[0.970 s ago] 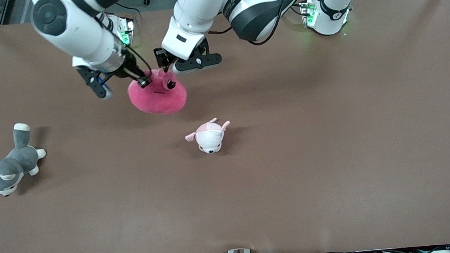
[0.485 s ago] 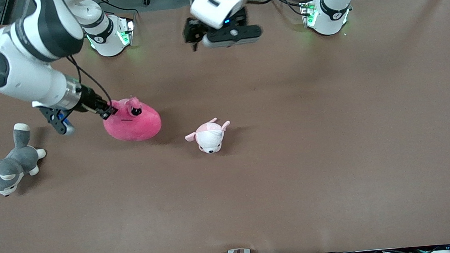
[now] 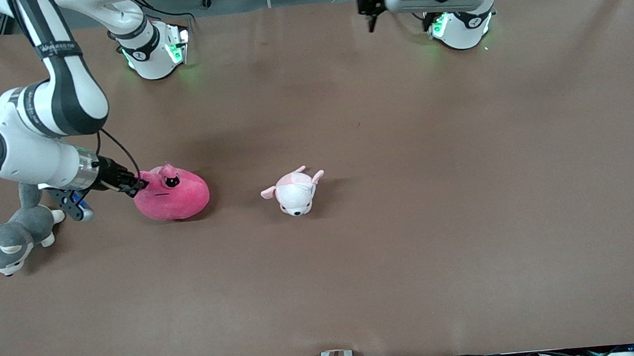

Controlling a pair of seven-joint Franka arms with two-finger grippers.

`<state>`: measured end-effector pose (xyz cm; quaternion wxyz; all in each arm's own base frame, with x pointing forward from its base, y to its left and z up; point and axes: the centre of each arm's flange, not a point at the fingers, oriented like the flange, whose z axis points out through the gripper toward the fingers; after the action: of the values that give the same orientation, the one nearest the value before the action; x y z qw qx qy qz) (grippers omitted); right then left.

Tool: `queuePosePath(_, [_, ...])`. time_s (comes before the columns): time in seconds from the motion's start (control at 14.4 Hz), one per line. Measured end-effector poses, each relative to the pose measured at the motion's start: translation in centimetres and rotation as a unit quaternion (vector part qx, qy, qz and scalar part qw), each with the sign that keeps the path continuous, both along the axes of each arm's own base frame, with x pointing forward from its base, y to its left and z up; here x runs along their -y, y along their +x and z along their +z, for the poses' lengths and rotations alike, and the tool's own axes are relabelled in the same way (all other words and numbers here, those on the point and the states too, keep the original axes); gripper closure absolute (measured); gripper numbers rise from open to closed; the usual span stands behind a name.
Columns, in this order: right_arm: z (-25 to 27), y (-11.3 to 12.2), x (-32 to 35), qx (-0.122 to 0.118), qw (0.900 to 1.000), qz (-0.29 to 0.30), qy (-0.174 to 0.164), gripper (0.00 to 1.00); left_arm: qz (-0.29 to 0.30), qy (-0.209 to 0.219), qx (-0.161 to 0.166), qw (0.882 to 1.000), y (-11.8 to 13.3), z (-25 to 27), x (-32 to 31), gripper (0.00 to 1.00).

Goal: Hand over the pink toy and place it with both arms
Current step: 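Open the left gripper and pull the right gripper away with the plush, then lower the pink plush beside the grey cat and open the right gripper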

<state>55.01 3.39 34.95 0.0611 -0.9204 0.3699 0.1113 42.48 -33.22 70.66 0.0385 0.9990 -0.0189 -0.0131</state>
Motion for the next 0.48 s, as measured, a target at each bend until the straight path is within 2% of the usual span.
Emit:
queuePosePath(0.14, [-1.1, 0.2, 1.6, -0.003, 1.000, -0.004, 0.001, 0.88, 0.003, 0.016, 0.000, 1.000, 0.6, -0.5, -3.4, 0.00])
queuePosePath(0.21, [-1.6, 0.3, 2.2, -0.004, 1.000, -0.004, 0.001, 0.83, -0.002, 0.024, -0.001, 1.000, 1.1, -0.9, -5.3, 0.00])
queuePosePath(0.35, [-2.2, 0.6, 3.2, 0.003, 1.000, 0.008, 0.003, 0.64, -0.016, 0.033, -0.006, 0.999, 2.6, -1.7, -9.4, 0.00])
queuePosePath(0.48, [-1.9, 1.1, 3.6, 0.022, 0.999, 0.041, 0.007, 0.42, -0.022, 0.034, -0.012, 0.999, 4.4, -2.3, -13.6, 0.00])
